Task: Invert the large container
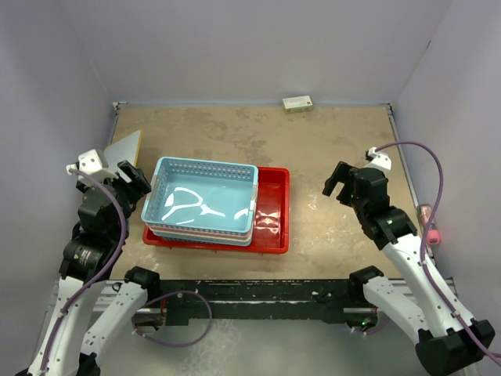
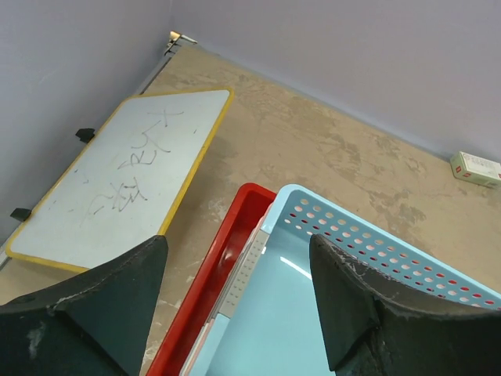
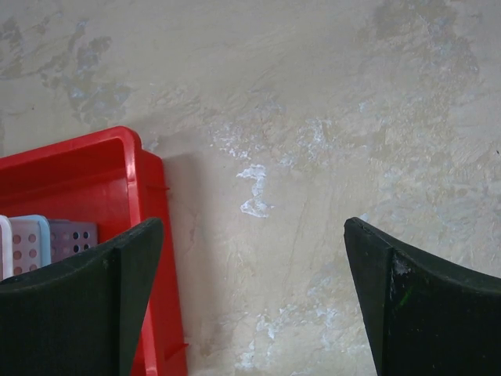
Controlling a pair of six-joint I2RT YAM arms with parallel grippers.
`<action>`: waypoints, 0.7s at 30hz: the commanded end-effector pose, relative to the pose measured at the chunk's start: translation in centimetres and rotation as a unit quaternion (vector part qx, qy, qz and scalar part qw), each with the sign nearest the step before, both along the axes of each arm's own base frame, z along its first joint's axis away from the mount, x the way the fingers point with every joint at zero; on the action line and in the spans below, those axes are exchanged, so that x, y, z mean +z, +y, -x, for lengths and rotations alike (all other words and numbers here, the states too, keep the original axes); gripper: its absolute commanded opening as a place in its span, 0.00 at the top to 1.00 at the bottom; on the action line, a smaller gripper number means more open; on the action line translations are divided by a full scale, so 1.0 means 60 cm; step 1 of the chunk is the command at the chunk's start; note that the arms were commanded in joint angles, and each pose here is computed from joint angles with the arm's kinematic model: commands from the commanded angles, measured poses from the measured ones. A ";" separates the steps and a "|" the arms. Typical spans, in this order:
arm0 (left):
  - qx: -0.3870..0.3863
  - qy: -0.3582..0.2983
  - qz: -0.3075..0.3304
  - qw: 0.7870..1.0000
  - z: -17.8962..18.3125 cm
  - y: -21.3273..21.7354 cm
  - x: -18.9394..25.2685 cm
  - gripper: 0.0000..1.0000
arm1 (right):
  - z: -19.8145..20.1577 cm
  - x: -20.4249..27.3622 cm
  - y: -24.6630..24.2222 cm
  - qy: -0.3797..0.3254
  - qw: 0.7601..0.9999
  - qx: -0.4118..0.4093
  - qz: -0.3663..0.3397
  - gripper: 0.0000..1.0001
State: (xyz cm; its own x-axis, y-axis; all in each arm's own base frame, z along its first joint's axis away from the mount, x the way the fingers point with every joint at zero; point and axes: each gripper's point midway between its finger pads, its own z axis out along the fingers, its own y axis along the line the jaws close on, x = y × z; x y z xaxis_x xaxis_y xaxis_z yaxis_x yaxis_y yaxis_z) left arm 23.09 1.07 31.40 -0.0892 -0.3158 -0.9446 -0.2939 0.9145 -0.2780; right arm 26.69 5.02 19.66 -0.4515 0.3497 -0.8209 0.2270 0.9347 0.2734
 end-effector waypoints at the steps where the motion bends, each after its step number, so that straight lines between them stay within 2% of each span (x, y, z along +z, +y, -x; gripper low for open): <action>1: 0.018 -0.019 0.007 1.000 0.002 0.010 0.023 0.30 | 0.000 0.003 -0.006 -0.008 1.000 -0.014 -0.003 0.00; 10: 0.004 -0.027 -0.005 1.000 0.009 0.008 0.026 0.30 | 0.002 0.003 -0.005 -0.006 1.000 -0.012 -0.004 0.00; 13: -0.071 -0.022 -0.014 0.997 0.003 -0.032 0.029 0.30 | 0.003 0.001 -0.007 -0.003 1.000 -0.015 -0.001 0.00; 18: -0.170 -0.011 0.058 0.984 -0.013 -0.111 0.062 0.30 | 0.010 -0.002 -0.014 0.001 1.000 -0.022 0.004 0.00; 21: -0.228 -0.035 0.106 0.967 -0.011 -0.155 0.094 0.30 | 0.012 -0.007 -0.013 0.000 1.000 -0.018 0.002 0.00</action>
